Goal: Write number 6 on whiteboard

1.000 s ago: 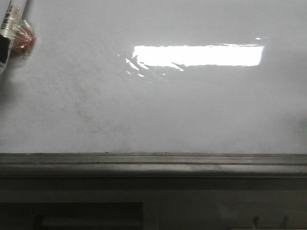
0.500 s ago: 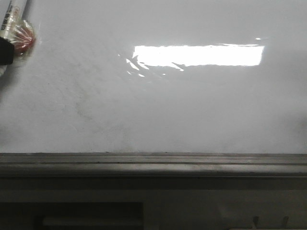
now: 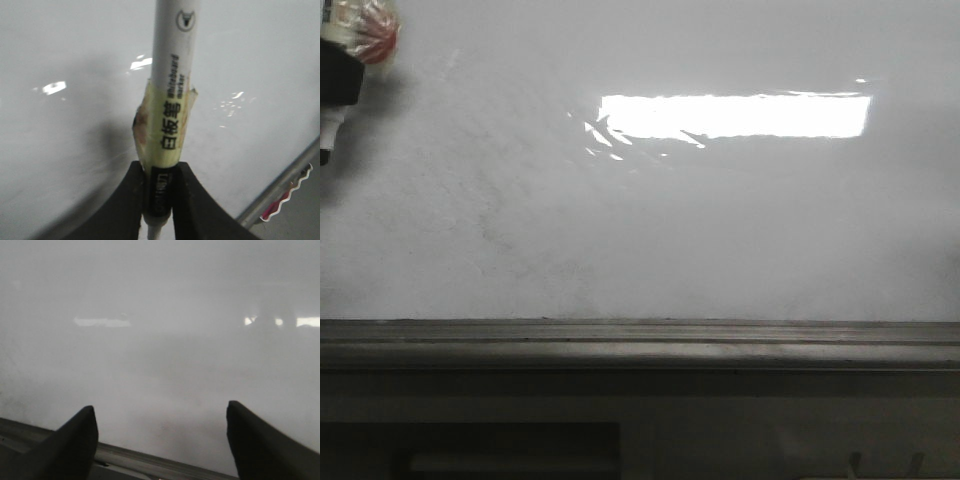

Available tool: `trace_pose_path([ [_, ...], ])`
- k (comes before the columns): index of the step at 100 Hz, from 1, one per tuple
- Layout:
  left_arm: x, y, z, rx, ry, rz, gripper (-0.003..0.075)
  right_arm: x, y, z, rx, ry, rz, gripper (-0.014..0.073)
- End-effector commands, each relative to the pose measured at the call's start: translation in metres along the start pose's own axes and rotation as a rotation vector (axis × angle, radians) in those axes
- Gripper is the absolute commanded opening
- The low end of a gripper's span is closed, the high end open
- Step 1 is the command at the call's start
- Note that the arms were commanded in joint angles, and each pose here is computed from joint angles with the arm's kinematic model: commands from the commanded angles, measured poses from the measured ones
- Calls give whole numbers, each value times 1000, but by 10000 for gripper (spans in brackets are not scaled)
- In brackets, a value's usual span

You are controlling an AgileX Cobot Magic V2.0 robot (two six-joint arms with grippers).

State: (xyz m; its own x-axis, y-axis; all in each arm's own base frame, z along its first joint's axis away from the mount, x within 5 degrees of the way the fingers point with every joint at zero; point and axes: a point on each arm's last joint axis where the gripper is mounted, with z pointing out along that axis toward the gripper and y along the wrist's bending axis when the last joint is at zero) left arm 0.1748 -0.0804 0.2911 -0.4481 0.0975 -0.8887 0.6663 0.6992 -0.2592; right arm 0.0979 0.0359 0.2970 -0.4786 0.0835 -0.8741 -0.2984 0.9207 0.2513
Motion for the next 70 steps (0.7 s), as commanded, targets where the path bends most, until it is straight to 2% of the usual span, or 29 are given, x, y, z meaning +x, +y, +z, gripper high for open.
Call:
trace_pose_path([
  [1,-18,-21,-3,104,-36,74,-20,-18,8,1,-67,-32,-21,489],
  [16,-22,-53,6,195,-19,183,-20,-34,20,9,-188,42,-54,489],
  [37,-13,-94,20,246,-8,313,-20,-66,34,11,-306,115,-95,489],
  [54,-2,-116,42,264,22,351,-20,-91,47,13,-441,195,-125,489],
  [70,-3,-133,57,292,37,372,-20,-104,50,26,-533,329,-134,489],
])
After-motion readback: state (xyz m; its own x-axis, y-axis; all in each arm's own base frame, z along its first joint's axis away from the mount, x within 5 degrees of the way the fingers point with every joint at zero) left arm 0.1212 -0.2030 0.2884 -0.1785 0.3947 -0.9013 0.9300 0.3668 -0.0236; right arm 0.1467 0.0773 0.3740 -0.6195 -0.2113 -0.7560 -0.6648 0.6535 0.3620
